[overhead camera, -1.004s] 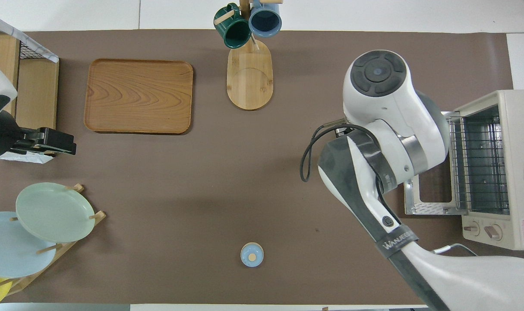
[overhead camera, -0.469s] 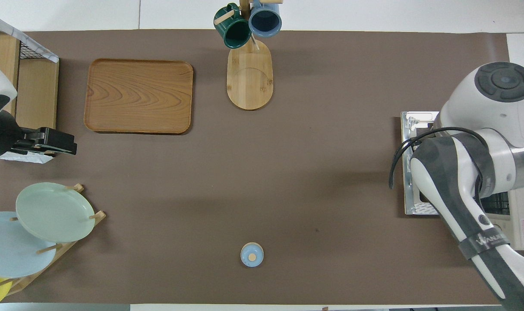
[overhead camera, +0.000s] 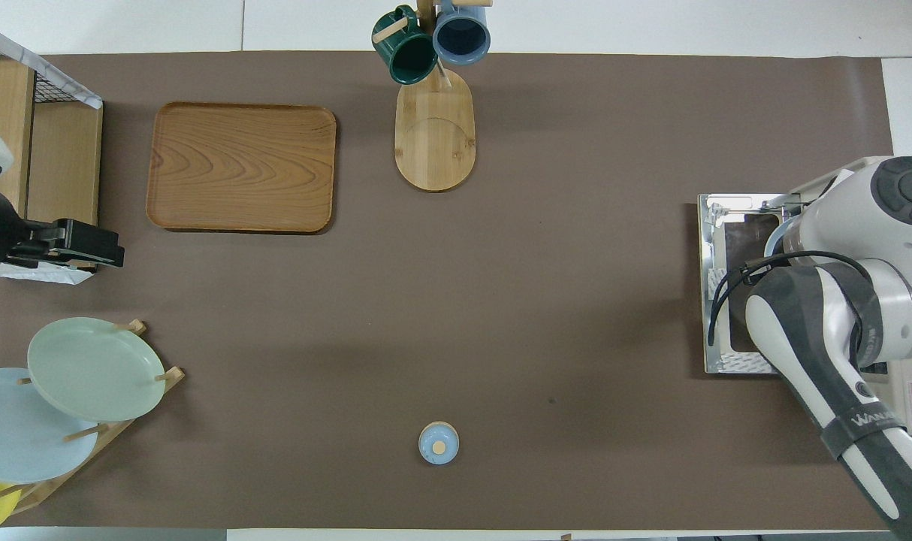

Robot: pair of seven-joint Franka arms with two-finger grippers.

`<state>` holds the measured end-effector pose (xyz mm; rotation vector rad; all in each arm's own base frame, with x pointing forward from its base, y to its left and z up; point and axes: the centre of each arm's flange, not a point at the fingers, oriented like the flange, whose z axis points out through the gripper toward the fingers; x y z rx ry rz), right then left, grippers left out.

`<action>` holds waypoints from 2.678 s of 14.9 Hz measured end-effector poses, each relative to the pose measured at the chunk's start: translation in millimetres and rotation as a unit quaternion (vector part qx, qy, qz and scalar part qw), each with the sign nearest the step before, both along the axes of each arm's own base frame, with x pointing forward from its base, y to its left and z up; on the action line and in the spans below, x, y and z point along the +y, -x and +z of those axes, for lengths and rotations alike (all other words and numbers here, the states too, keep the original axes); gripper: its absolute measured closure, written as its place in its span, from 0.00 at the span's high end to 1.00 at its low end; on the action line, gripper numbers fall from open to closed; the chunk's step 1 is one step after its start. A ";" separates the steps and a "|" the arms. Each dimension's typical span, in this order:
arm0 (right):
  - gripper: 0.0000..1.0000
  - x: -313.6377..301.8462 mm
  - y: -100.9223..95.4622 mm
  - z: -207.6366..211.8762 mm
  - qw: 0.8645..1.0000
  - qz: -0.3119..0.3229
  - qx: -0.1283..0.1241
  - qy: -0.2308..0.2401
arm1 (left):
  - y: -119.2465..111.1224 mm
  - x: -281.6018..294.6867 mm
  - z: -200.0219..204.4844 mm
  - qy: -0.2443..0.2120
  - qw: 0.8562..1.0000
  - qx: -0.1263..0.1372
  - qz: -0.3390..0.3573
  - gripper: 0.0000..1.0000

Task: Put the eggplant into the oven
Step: 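Insert the eggplant into the oven and open the right gripper, then withdraw the right gripper out of the oven, then push the oven door shut with the right gripper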

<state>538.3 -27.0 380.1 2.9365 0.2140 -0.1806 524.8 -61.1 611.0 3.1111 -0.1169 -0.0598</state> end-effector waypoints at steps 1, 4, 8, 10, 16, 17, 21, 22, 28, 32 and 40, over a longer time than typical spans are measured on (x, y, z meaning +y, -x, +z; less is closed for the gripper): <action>0.03 0.8 1.8 1.1 1.000 0.001 -0.001 0.000 | 0.0 0.0 0.0 0.000 1.000 0.000 0.000 1.00; 0.10 1.2 5.5 -2.3 1.000 0.001 0.003 -0.001 | -0.2 -0.4 0.4 0.000 1.000 -0.001 0.000 1.00; 0.30 2.8 4.6 -1.0 1.000 0.002 0.001 -0.001 | -1.6 -1.2 4.1 0.001 1.000 -0.005 -0.001 1.00; 0.31 14.3 -0.8 7.3 1.000 0.006 -0.009 -0.011 | -1.6 -1.5 4.1 0.000 1.000 -0.004 -0.001 1.00; 0.01 80.6 -9.6 -11.8 0.997 0.034 -0.057 -0.045 | -1.4 -2.5 3.9 0.000 1.000 -0.004 -0.002 1.00; 0.01 81.5 -10.2 -22.3 0.997 0.035 -0.056 -0.046 | -1.2 -3.2 3.9 0.000 1.000 -0.004 -0.003 1.00; 0.01 72.9 -13.1 -59.3 0.998 0.025 -0.039 -0.046 | -1.5 -2.5 3.5 0.000 1.000 -0.003 -0.002 1.00; 0.01 72.1 -12.0 -65.9 0.998 0.020 -0.034 -0.046 | -1.5 -2.3 3.4 0.000 1.000 -0.003 -0.002 1.00; 0.01 70.7 -5.4 -77.1 0.999 0.011 -0.022 -0.044 | -1.5 -2.2 3.4 0.000 1.000 -0.003 -0.002 1.00; 0.01 57.7 -3.7 -80.2 0.999 -0.001 -0.019 -0.043 | -1.6 -2.1 3.3 0.000 1.000 -0.003 -0.002 1.00; 0.01 66.1 -14.8 -45.5 0.999 0.037 0.018 -0.011 | -1.6 -2.1 3.3 0.000 1.000 -0.003 -0.002 1.00</action>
